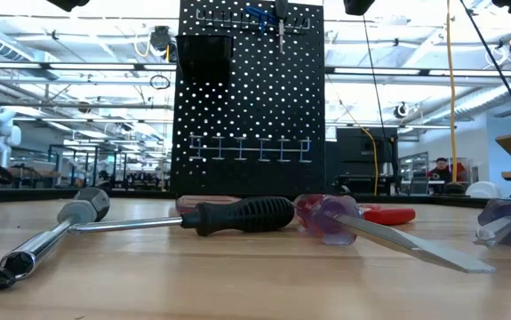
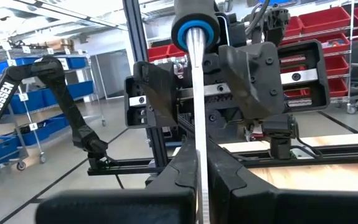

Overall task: Hang tools onto peg board
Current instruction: Hang the blue-black screwdriver on the pegboard

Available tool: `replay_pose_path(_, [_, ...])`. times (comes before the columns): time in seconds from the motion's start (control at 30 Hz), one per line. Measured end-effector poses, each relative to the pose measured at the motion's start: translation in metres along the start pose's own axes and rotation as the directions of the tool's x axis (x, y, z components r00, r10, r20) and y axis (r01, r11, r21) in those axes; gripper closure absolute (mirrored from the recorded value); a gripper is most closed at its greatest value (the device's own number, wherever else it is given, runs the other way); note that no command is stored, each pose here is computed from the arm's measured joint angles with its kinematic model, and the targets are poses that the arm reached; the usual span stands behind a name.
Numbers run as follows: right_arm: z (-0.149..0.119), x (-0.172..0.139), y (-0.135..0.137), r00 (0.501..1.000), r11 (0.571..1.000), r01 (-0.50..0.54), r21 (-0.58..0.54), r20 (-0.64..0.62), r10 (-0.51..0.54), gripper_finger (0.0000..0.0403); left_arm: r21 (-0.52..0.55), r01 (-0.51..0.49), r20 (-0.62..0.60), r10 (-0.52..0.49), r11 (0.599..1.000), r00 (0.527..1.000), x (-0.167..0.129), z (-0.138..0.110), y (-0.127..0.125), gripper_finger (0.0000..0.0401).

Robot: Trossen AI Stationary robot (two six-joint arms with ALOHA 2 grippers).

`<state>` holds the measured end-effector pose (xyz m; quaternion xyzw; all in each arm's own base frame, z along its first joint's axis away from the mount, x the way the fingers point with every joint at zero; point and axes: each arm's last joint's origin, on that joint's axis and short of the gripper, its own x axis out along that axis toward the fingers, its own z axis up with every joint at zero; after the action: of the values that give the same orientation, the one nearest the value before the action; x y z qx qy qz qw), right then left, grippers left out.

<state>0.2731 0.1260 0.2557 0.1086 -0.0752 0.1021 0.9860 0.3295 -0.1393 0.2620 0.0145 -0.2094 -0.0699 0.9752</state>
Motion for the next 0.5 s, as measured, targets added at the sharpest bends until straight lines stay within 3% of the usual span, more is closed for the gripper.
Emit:
replay_pose_path(0.13, [0.0, 0.0, 0.0, 1.0, 1.0, 0.0, 0.0, 0.002, 0.0, 0.0403, 0.001, 0.0, 0.0, 0.0, 1.0, 1.0, 0.0, 0.0, 0.0, 0.02])
replay_pose_path(0.5, [0.0, 0.001, -0.002, 0.998, 0.999, 0.053, -0.003, 0.022, -0.053, 0.0403, 0.009, -0.039, 0.019, 0.039, 0.999, 0.999, 0.007, 0.003, 0.013, 0.0319])
